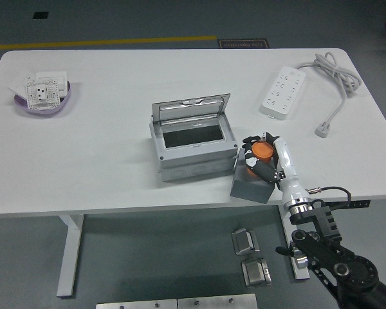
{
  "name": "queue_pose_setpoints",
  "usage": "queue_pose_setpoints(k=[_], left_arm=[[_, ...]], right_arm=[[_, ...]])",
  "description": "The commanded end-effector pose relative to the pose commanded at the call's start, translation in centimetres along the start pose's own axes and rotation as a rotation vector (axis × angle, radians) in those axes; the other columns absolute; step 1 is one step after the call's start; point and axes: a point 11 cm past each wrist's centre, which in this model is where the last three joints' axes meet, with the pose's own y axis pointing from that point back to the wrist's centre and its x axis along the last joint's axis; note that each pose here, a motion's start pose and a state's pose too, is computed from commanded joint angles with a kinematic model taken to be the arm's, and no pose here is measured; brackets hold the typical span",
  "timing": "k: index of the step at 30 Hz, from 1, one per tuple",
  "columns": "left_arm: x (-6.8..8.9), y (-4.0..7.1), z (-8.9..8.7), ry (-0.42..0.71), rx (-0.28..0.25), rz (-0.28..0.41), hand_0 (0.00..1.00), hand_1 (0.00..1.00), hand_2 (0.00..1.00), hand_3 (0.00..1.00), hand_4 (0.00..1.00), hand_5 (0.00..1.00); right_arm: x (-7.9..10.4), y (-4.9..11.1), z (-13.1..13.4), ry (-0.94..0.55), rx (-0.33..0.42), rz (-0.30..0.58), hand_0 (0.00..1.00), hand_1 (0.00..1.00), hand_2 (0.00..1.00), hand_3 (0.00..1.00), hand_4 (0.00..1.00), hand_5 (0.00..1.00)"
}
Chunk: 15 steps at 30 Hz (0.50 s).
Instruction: Pick up the cylinder from the cube,place it in the box,flap close box
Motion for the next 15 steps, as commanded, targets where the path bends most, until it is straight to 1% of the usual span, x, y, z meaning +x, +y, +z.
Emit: queue_pose_setpoints(k=[4, 10, 14, 15], left_arm=[[0.0, 0.0, 0.0, -0.001, -0.001, 0.002, 0.729, 0.756, 0.768, 0.823, 0.628, 0.078], [0.2, 0.0, 0.1, -0.006, -0.005, 0.008, 0.728, 0.755, 0.767, 0.820, 0.630, 0.080], [0.2, 0.0, 0.1, -0.010, -0.006, 0.009, 0.727, 0.754, 0.767, 0.820, 0.629, 0.083], [0.2, 0.0, 0.1, -0.011, -0.005, 0.009, 0.727, 0.754, 0.767, 0.820, 0.629, 0.083]], right_arm=[[0.1, -0.2, -0.3, 0.016, 0.008, 0.001, 0.424, 0.176, 0.295, 0.236, 0.002, 0.002], [0.3, -1.1, -0.9, 0.049, 0.028, 0.001, 0.413, 0.173, 0.283, 0.229, 0.002, 0.002], [0.5, -1.9, -1.5, 0.080, 0.044, -0.004, 0.411, 0.175, 0.278, 0.225, 0.002, 0.002], [0.4, -2.4, -1.9, 0.101, 0.052, -0.012, 0.411, 0.175, 0.278, 0.225, 0.002, 0.002]])
